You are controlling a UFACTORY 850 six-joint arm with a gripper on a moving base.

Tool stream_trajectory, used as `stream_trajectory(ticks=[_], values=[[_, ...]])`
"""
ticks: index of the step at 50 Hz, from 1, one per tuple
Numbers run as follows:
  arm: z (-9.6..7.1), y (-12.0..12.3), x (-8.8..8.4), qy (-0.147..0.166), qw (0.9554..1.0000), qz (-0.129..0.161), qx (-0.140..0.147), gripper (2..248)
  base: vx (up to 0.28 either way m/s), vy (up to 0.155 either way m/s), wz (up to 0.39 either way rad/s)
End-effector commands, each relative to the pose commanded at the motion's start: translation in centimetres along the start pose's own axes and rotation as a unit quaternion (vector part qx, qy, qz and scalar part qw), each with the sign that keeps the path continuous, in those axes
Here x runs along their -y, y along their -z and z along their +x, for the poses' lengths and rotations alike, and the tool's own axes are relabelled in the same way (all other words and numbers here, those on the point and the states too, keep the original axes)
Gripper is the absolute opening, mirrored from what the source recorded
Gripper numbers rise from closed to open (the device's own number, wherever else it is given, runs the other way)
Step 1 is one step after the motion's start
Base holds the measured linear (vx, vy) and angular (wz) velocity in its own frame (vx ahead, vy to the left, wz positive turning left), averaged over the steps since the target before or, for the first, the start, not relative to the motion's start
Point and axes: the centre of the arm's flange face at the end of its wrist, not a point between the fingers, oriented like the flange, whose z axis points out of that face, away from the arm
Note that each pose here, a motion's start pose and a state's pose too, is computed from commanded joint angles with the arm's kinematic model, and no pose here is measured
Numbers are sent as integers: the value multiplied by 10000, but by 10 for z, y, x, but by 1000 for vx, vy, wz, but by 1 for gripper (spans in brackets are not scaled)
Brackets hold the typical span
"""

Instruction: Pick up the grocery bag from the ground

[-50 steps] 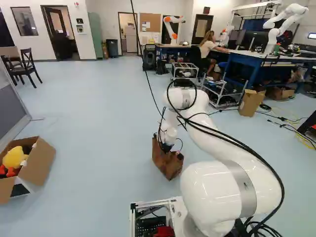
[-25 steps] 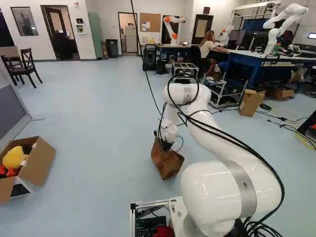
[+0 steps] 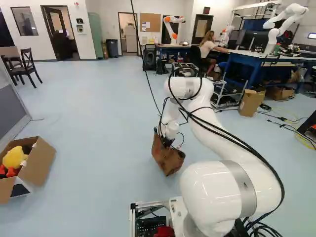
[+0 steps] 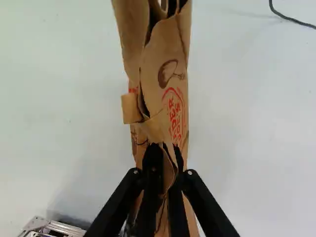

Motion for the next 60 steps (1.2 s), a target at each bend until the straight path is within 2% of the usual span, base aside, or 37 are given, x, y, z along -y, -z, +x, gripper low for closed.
stream_trajectory(ticks=[60], values=[[15, 88, -6, 0, 9997, -95, -222, 21, 0, 0, 0]])
